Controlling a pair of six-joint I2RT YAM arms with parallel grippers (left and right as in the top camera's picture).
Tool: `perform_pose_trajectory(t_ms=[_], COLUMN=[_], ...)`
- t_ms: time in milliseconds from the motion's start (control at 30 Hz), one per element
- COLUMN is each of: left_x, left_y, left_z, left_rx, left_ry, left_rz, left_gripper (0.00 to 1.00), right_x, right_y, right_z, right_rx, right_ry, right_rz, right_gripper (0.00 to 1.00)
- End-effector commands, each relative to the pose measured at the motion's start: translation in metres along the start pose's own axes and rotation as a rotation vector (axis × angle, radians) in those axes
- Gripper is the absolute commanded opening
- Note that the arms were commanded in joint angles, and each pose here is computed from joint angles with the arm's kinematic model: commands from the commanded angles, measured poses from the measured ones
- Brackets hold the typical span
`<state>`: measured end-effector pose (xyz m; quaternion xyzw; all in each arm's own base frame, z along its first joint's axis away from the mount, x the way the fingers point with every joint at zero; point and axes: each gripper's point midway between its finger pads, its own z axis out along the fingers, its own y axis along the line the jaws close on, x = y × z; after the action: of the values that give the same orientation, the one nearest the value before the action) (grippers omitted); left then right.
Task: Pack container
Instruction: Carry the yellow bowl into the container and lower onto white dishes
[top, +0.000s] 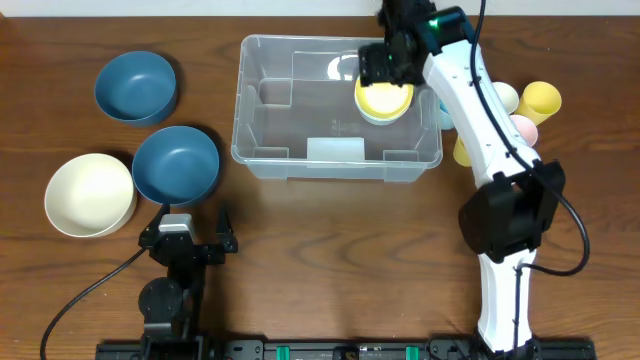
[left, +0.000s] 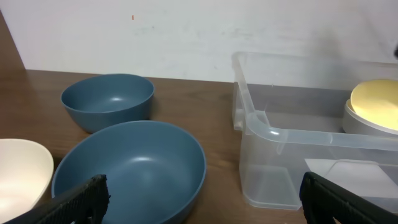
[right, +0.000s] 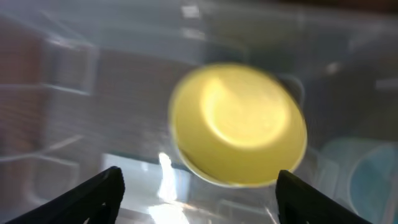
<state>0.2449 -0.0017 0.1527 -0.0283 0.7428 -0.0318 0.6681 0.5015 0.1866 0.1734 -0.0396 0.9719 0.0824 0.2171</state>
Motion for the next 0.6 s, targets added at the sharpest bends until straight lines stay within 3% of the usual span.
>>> perform_pose_trajectory(t_ms=[0, 167, 567], left_x=[0.015, 0.015, 0.015], left_y=[0.001, 0.001, 0.001], left_z=[0.001, 0.001, 0.001], left_rx=[-0.003, -0.003, -0.003], left_ry=[0.046, 0.046, 0.046], left_rz=[0.013, 0.013, 0.013], left_gripper=[0.98, 0.98, 0.98], right_x=[-0.014, -0.02, -0.015], right_y=[0.003, -0.013, -0.039], right_z=[-0.02, -0.007, 0.052], right_rx=[-0.014, 0.07, 0.144], right_ry=[-0.06, -0.084, -0.032], right_rz=[-0.007, -0.002, 0.02], right_gripper=[0.75, 0.68, 0.66])
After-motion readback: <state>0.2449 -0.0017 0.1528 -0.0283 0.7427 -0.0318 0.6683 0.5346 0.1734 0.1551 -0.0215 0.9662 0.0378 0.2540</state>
